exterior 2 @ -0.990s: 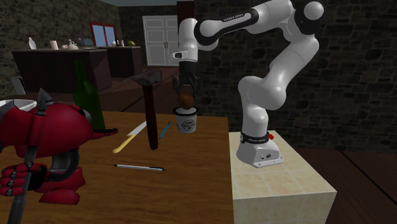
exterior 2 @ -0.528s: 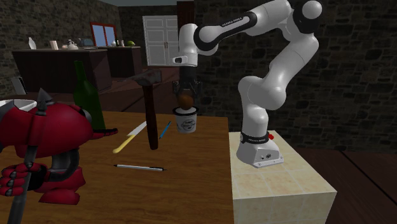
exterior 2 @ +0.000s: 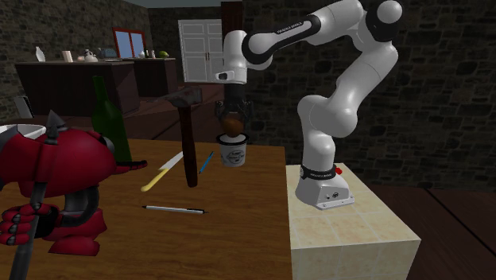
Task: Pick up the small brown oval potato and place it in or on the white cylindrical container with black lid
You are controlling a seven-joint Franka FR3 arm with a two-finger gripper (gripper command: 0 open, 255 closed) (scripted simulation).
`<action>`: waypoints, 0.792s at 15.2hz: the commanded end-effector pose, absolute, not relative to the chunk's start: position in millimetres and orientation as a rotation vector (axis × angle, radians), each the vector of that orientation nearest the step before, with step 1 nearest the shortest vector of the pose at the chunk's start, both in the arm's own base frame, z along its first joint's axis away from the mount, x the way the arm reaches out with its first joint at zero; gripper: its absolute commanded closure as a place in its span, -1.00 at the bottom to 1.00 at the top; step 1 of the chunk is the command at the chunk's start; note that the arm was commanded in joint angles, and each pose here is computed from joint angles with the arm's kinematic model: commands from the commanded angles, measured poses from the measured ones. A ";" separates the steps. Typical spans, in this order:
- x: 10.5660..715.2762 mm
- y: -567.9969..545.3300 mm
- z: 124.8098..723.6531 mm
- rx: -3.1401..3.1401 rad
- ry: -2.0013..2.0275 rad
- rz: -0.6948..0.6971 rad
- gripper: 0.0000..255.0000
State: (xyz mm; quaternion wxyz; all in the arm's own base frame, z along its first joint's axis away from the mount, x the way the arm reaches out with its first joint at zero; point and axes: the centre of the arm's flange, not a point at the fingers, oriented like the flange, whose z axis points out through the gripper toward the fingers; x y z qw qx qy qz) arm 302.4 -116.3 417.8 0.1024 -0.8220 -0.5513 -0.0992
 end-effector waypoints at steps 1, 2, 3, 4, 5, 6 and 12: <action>302.4 -116.2 417.6 -2.427 -1.627 -0.292 -1.00; 302.4 -116.6 417.0 -2.427 -1.627 -0.292 -1.00; 301.7 -120.3 429.7 -2.427 -1.627 -0.292 -1.00; 301.1 -123.9 442.3 -2.427 -1.627 -0.292 -1.00; 300.4 -127.6 455.0 -2.427 -1.627 -0.292 -1.00; 299.9 -130.5 465.0 -2.427 -1.627 -0.292 -1.00; 299.9 -130.5 465.0 -2.427 -1.627 -0.292 -1.00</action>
